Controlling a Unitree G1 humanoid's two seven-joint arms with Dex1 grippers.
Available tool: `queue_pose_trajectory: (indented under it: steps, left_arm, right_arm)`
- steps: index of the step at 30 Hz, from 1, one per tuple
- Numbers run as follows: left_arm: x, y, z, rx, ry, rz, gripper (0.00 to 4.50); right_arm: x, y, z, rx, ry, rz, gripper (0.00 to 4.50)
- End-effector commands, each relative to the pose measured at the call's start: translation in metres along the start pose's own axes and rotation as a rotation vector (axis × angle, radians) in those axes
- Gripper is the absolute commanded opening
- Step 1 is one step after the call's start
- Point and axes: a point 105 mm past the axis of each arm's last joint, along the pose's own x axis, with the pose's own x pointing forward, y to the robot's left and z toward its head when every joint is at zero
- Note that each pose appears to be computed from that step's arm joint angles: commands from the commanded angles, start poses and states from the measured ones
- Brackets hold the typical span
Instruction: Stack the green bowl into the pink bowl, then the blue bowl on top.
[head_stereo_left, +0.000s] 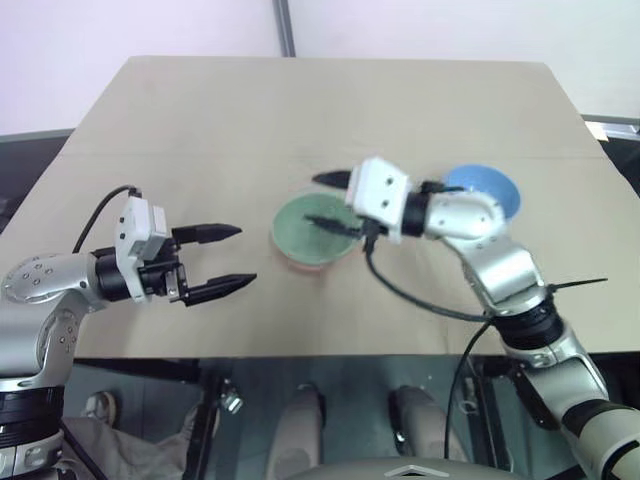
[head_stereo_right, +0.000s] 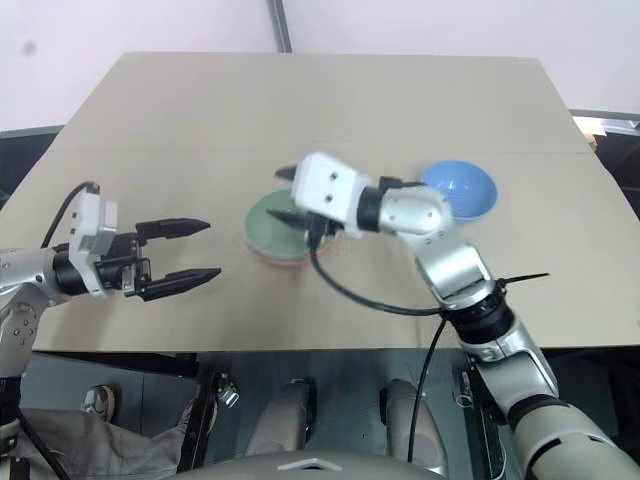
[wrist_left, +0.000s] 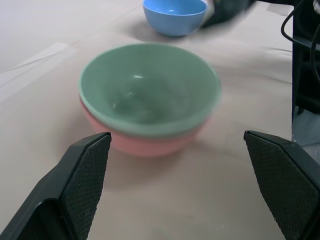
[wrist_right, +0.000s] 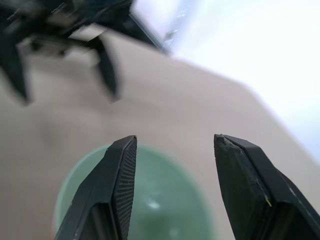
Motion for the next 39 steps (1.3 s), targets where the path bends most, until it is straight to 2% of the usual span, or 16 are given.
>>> queue_pose_trajectory:
  steps: [1, 7, 12, 31, 39]
  left_arm:
    - [0.006, -0.002, 0.019, 0.056, -0.040, -0.027, 4.50]
    - [0.017, -0.001, 0.027, 0.081, -0.067, -0.047, 4.50]
    - [0.018, -0.002, 0.030, 0.094, -0.065, -0.054, 4.50]
    - [0.012, -0.007, 0.030, 0.075, -0.064, -0.023, 4.50]
    - [0.013, -0.007, 0.032, 0.078, -0.069, -0.022, 4.50]
  right_arm:
    - [-0.044, -0.033, -0.019, 0.001, 0.127, -0.164, 2.70]
    - [-0.116, -0.071, -0.087, 0.032, 0.466, -0.377, 2.70]
    - [-0.136, -0.070, -0.121, 0.181, 0.590, -0.430, 2.70]
    - [-0.113, -0.073, -0.105, 0.353, 0.446, -0.457, 2.70]
    - [-0.106, -0.053, -0.118, 0.409, 0.497, -0.408, 2.70]
